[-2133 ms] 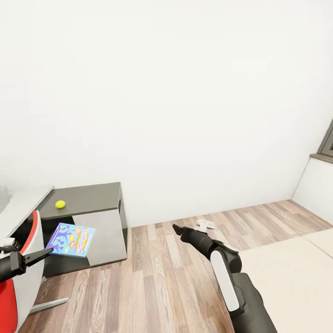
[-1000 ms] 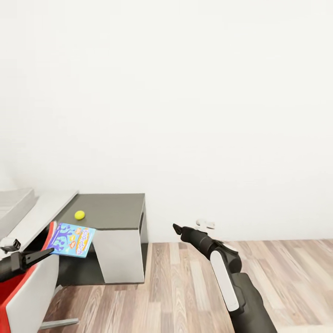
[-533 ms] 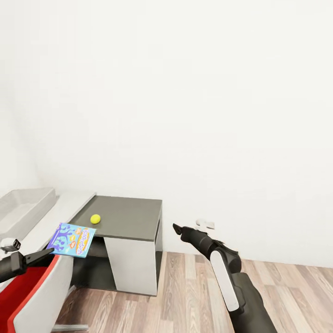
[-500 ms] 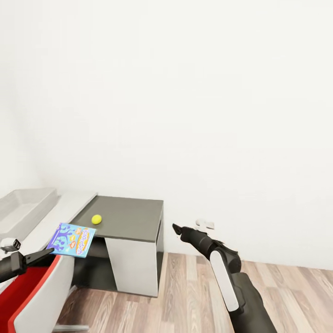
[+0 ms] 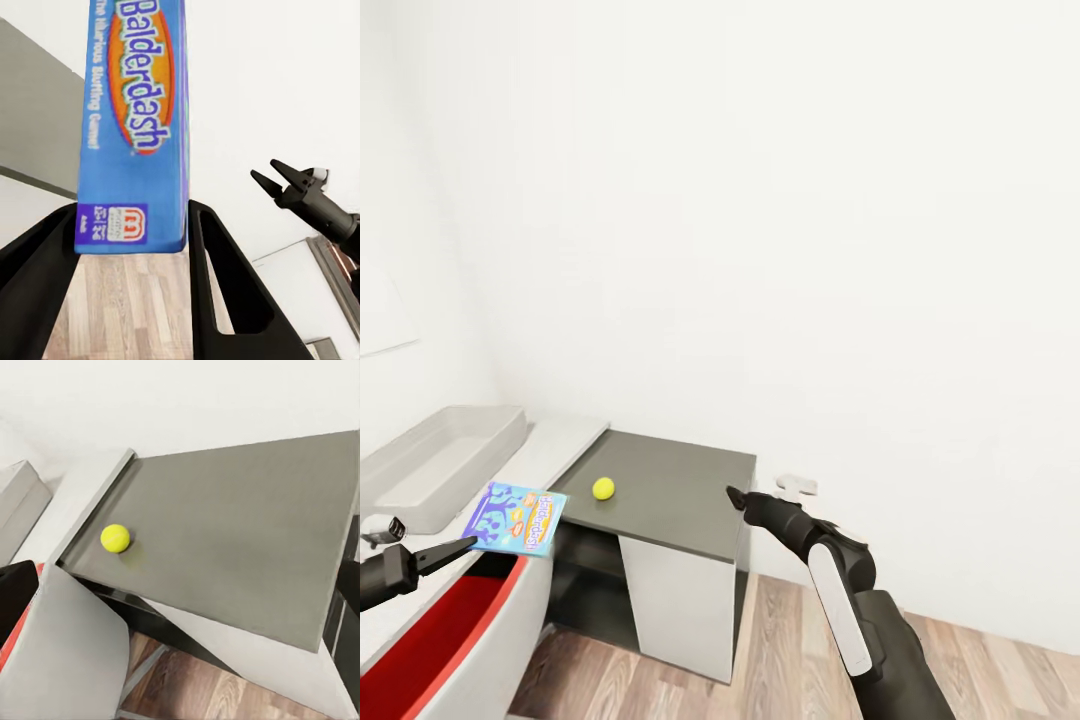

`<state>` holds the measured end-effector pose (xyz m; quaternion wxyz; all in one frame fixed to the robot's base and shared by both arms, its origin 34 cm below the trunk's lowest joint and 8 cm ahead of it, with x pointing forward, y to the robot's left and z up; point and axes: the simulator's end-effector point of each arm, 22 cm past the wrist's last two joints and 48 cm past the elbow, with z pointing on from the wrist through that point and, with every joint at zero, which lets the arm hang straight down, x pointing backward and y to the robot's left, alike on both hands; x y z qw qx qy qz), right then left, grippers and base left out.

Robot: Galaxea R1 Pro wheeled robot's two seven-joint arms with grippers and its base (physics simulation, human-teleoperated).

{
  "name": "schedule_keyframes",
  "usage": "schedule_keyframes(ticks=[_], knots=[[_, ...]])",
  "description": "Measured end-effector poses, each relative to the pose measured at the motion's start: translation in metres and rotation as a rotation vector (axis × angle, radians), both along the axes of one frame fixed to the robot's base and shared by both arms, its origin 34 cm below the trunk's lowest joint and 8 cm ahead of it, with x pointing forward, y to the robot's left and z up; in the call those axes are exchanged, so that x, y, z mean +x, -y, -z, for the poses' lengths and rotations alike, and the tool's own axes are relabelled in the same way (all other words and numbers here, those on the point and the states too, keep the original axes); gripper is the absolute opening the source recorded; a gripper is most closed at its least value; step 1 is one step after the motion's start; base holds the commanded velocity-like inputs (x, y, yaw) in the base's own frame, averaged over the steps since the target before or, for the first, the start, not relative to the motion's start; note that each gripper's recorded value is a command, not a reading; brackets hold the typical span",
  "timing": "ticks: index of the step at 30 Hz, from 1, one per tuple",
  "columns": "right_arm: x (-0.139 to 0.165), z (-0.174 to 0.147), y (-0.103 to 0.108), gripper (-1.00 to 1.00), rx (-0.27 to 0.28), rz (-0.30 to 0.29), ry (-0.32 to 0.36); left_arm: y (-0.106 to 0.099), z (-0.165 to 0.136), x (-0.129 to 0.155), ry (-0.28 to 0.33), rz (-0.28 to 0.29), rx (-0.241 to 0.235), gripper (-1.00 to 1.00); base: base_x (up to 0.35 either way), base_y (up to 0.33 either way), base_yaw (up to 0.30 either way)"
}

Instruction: Put all the toys in the child's room - the three board games (two on the bed and one on the table), the two jigsaw puzzles on the table, and the tennis ball on the table - inside the toy box on the table in the child's room.

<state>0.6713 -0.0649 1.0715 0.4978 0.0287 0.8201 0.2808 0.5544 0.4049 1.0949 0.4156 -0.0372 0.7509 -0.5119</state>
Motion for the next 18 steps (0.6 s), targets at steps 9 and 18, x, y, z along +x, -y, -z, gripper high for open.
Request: schedule_keyframes(ticks=[9,18], knots=[[-0.0004,-0.0017,0.0000,1.00,0.000,0.000,0.003,-0.0004,-0.0017,-0.0004,0.004,0.000,0.001,-1.00,0.315,0.000,0.282],[-0.0005,-0.0037,-0.0001,1.00,0.000,0.000,0.007,0.0001,-0.0032,-0.0006,0.008,0.000,-0.001,-1.00,0.272,0.018,0.282]])
